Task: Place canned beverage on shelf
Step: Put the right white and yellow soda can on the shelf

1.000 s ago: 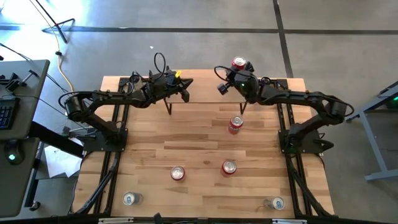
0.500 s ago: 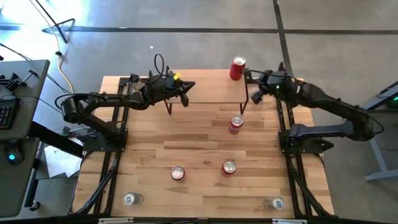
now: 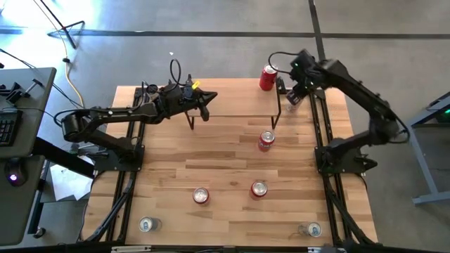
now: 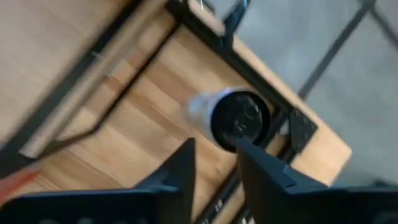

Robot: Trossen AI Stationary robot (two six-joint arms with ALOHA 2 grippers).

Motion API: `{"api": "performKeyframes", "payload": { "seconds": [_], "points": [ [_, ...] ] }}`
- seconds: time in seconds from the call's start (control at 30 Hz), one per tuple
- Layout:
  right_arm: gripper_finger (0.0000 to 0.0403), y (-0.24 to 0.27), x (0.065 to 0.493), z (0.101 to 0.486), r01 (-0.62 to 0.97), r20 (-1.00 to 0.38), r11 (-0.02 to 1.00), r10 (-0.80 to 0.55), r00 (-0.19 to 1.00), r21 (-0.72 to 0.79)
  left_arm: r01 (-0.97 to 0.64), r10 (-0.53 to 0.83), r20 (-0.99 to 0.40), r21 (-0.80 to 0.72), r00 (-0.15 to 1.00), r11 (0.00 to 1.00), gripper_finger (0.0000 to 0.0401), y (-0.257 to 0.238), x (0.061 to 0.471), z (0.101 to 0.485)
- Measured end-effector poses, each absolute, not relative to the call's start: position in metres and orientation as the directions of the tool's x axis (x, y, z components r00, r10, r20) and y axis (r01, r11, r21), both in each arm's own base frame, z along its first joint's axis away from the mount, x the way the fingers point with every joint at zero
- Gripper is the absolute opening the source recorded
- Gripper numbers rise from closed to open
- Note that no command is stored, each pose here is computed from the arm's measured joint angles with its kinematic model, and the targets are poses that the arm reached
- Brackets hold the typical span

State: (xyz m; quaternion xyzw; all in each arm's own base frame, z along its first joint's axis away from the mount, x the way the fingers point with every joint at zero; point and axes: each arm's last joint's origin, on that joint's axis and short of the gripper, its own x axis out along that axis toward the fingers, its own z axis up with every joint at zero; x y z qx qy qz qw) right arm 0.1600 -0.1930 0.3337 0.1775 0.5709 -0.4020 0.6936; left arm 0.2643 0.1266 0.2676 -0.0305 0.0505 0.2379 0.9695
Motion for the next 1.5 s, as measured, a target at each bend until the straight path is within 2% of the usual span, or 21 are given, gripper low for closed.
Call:
{"api": "performKeyframes", "payload": {
  "seconds": [0.23, 0.37, 0.47, 0.6, 1.23, 1.5],
  "points": [
    [0.0235, -0.223, 0.161, 0.312, 0.768, -0.966, 0.603, -0.247, -0.077, -0.216, -0.464, 0.458, -0.112, -0.032, 0.882, 0.885, 0.0000, 0.127, 0.264, 0.268],
    [0.0266, -0.233, 0.153, 0.308, 0.780, -0.966, 0.586, -0.240, -0.092, -0.220, -0.462, 0.456, -0.112, -0.036, 0.883, 0.886, 0.0000, 0.127, 0.264, 0.268],
    [0.0270, -0.240, 0.147, 0.308, 0.792, -0.964, 0.572, -0.255, -0.076, -0.214, -0.461, 0.454, -0.113, -0.036, 0.884, 0.887, 0.0000, 0.126, 0.264, 0.268],
    [0.0271, -0.245, 0.141, 0.306, 0.805, -0.978, 0.579, -0.206, -0.010, -0.131, -0.460, 0.453, -0.119, -0.036, 0.883, 0.887, 0.0000, 0.126, 0.264, 0.267],
    [0.0271, -0.253, 0.141, 0.287, 0.799, -0.979, 0.591, -0.202, 0.008, -0.115, -0.461, 0.453, -0.125, -0.043, 0.883, 0.887, 0.0000, 0.126, 0.264, 0.266],
    [0.0271, -0.255, 0.141, 0.306, 0.788, -0.976, 0.603, -0.217, 0.012, -0.124, -0.461, 0.453, -0.125, -0.044, 0.883, 0.887, 0.0000, 0.126, 0.264, 0.266]
  ]
}}
